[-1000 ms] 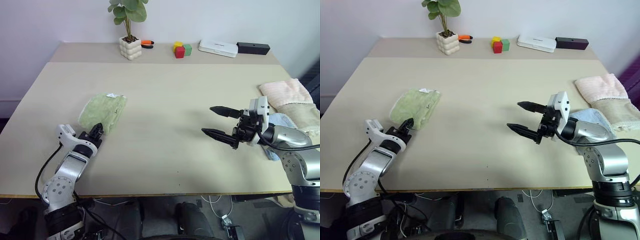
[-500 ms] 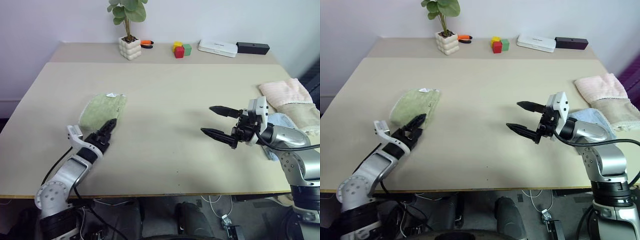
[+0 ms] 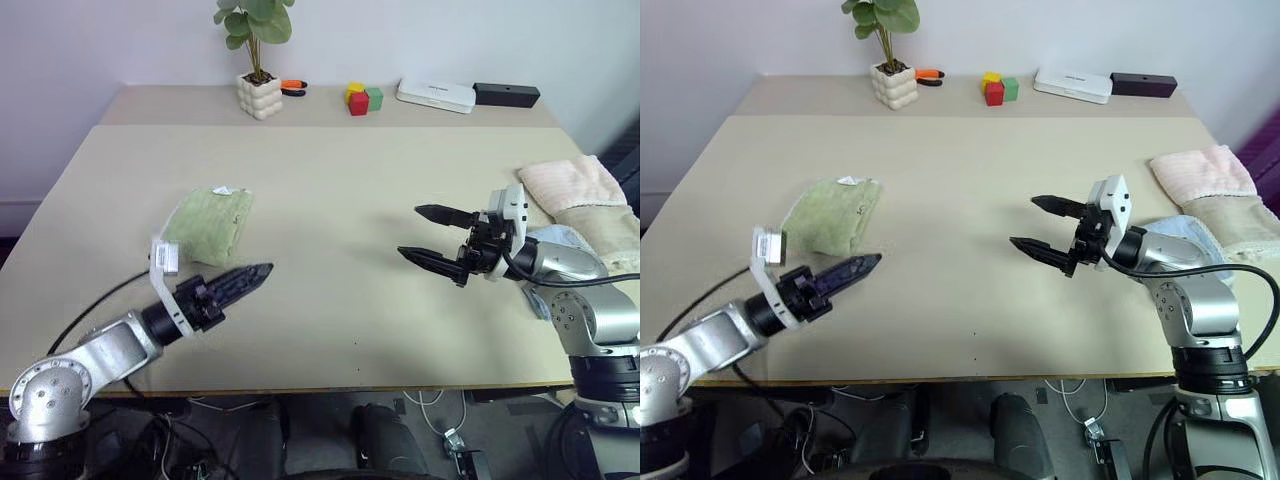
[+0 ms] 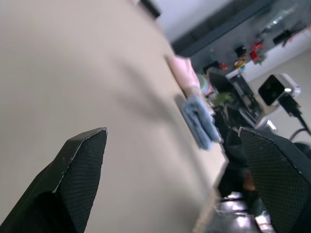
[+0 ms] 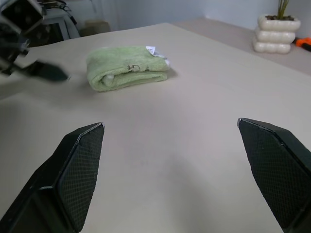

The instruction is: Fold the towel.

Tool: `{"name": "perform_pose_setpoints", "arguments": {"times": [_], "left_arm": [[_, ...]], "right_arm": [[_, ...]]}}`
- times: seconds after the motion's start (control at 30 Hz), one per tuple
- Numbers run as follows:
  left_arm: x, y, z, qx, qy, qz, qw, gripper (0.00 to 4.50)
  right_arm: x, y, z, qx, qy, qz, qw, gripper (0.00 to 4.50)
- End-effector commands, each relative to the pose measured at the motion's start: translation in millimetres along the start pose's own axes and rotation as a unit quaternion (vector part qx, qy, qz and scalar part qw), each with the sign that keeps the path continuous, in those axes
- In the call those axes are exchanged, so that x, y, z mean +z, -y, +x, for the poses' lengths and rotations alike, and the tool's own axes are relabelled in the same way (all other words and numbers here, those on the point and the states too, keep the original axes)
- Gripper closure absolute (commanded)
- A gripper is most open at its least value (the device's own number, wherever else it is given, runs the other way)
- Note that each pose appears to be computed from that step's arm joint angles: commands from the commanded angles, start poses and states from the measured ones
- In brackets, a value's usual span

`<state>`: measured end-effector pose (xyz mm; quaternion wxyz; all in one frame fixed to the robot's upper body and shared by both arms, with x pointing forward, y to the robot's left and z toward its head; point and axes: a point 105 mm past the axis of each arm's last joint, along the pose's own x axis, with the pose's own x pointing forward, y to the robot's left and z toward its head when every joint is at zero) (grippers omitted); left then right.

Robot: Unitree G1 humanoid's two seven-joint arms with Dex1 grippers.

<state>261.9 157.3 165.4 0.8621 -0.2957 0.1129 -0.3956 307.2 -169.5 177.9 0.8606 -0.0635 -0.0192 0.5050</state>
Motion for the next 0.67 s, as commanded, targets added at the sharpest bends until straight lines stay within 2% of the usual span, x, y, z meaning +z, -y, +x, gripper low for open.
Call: {"name": "perform_pose_setpoints", "arguments": {"times": [0.03, 0.07, 0.23, 0.47, 0.67], "left_arm": [[48.6, -9.7, 5.9, 0.007, 0.056, 0.149, 0.987, 0.05], [57.8, -15.4, 6.5, 0.010, 0.062, 0.180, 0.982, 0.05], [57.5, -29.6, 34.5, 0.000, 0.047, 0.267, 0.963, 0.05], [68.1, -64.8, 25.9, -0.017, 0.026, 0.331, 0.943, 0.05], [62.3, -56.9, 25.6, -0.067, 0.030, 0.369, 0.926, 0.05]], "right_arm": [[9.8, 4.1, 5.7, -0.001, 0.017, -0.022, 1.000, 0.00], [9.6, 3.9, 8.3, -0.001, 0.017, -0.023, 1.000, 0.00], [5.5, 19.9, -8.5, -0.024, 0.009, -0.029, 0.999, 0.00], [4.9, 8.9, -11.0, -0.037, -0.008, -0.054, 0.998, 0.00], [10.8, 14.6, -13.9, -0.039, -0.010, -0.058, 0.997, 0.00]]}}
